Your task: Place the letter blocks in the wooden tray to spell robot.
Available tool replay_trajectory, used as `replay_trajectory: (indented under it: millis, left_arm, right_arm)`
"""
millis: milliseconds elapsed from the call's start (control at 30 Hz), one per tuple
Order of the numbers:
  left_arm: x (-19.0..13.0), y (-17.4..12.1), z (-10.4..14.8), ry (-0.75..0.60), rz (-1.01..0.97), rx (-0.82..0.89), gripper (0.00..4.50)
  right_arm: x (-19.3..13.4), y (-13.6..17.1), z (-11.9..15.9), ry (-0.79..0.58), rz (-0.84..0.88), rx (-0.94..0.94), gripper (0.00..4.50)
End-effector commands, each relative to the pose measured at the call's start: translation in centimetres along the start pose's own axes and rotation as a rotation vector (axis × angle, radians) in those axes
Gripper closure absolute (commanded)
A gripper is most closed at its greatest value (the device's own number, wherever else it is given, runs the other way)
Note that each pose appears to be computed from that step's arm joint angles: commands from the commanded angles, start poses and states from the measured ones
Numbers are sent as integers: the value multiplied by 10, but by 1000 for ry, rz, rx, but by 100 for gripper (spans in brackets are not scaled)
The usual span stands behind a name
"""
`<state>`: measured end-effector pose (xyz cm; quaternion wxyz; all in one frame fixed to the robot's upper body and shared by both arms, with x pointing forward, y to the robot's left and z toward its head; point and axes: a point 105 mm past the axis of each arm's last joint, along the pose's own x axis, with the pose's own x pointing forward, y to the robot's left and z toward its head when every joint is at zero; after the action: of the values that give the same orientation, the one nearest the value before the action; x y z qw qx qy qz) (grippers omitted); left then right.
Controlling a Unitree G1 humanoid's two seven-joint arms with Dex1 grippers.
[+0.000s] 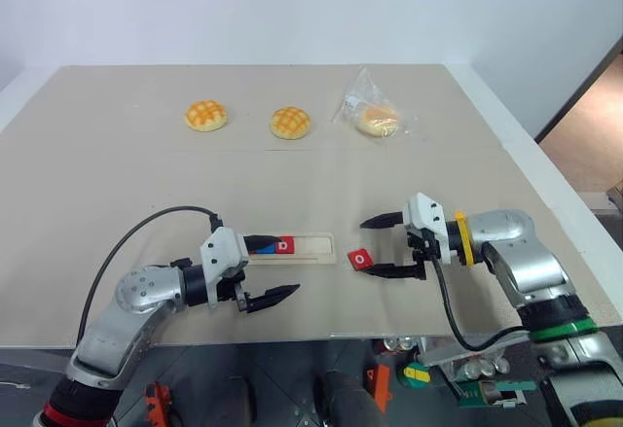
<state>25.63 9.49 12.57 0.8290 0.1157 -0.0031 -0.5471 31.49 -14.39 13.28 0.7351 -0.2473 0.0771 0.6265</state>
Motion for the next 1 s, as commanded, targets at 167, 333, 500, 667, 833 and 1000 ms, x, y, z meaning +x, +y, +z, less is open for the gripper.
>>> replay_trajectory:
  millis: [167,333,500,667,833,1000]
  left_arm:
    - [-6,0,7,-14,47,31,0]
    - [-7,-1,6,-7,54,31,0]
    - [-9,2,5,2,61,33,0]
    - [-8,6,5,5,62,37,0]
    - [-5,5,9,-23,41,30,0]
    - [-4,-8,14,-48,-68,19,0]
  right_arm:
    - [15,14,-12,-13,110,-30,28]
    - [18,19,-19,-9,111,-16,28]
    - [15,25,-23,-14,93,22,28]
    - [11,34,-28,-2,55,66,28]
    - [9,42,-30,6,19,102,28]
    - [10,47,-30,2,-32,159,28]
